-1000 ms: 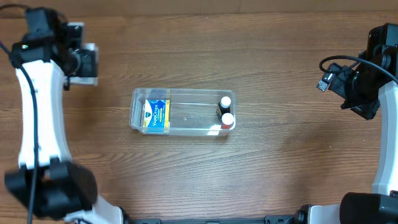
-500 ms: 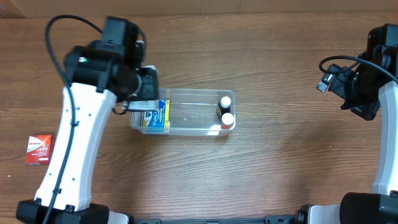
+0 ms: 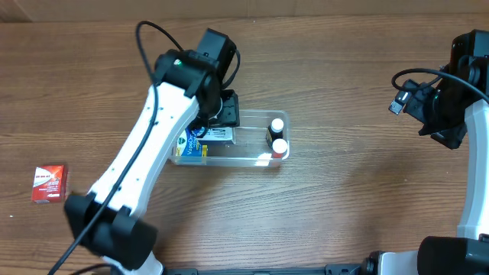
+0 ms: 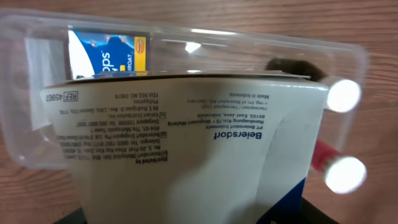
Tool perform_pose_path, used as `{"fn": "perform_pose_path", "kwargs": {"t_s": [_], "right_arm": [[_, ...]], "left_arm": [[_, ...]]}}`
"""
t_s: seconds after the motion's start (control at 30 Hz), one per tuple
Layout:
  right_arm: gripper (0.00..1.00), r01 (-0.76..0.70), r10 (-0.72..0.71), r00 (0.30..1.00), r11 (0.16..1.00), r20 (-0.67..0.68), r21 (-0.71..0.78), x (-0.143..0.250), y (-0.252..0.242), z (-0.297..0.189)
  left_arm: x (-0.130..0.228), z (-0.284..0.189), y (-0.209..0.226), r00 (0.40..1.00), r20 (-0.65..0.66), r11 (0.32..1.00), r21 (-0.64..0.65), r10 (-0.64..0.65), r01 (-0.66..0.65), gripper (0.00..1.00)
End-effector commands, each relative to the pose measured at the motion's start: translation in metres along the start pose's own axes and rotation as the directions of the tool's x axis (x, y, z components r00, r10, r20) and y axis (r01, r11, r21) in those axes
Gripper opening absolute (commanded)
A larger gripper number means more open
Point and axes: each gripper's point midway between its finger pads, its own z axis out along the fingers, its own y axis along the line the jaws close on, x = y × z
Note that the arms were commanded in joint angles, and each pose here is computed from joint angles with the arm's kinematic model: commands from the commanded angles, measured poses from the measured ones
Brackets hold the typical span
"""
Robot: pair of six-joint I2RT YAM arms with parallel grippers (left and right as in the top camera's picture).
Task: Pack container
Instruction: 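Carry the white box with the left gripper into the container's middle, then release the white box and press it down beside the VapoDrops box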
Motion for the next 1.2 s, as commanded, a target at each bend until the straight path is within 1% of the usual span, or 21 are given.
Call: {"fn": "perform_pose_path", "kwargs": {"t_s": [0.0,0.33,0.5,0.53,0.57,0.67,0.7,0.77,0.93,1.07,1.17], "right_arm": [[1.00,0.010,-0.010,1.000,1.000,0.006,-0.009,0.001,0.002,-0.002],[1.00,0.010,-0.009,1.000,1.000,0.006,-0.009,0.000,0.002,-0.002],[1.00,0.010,-0.010,1.000,1.000,0.006,-0.009,0.000,0.002,-0.002],[1.00,0.010,-0.010,1.000,1.000,0.006,-0.009,0.000,0.002,-0.002],[1.00,0.010,-0.010,1.000,1.000,0.006,-0.009,0.000,0.002,-0.002],[1.00,0.010,-0.010,1.000,1.000,0.006,-0.009,0.000,0.002,-0.002],[1.00,0.010,-0.010,1.000,1.000,0.005,-0.009,0.001,0.002,-0.001],[1.00,0.010,-0.010,1.000,1.000,0.006,-0.009,0.000,0.002,-0.002],[1.00,0.010,-0.009,1.000,1.000,0.006,-0.009,0.000,0.002,-0.002],[1.00,0.010,-0.010,1.000,1.000,0.005,-0.009,0.001,0.002,-0.002],[1.00,0.010,-0.010,1.000,1.000,0.005,-0.009,0.001,0.002,-0.002]], "left_arm": [[-0.003,0.028,-0.001,0.997,-0.060,0.999,-0.035,-0.039,0.037,0.57],[-0.001,0.075,0.003,0.985,-0.164,0.995,-0.096,-0.046,0.030,0.58],[0.001,0.082,0.002,0.983,-0.178,0.994,-0.104,-0.045,0.026,0.59],[0.001,0.082,0.002,0.983,-0.178,0.994,-0.104,-0.043,0.025,0.61],[0.001,0.082,0.002,0.983,-0.178,0.994,-0.104,-0.043,0.024,0.68],[0.001,0.082,0.002,0.983,-0.178,0.994,-0.104,-0.042,0.024,0.77],[0.001,0.082,0.002,0.983,-0.177,0.994,-0.104,-0.042,0.024,0.82],[0.001,0.082,0.002,0.984,-0.177,0.994,-0.105,-0.034,0.015,0.86],[0.001,0.082,0.002,0.984,-0.178,0.995,-0.102,-0.017,-0.002,0.85],[0.000,0.081,0.004,0.985,-0.173,0.994,-0.109,-0.009,-0.010,0.80],[-0.003,0.080,0.001,0.987,-0.162,0.995,-0.099,0.007,-0.024,0.78]]}}
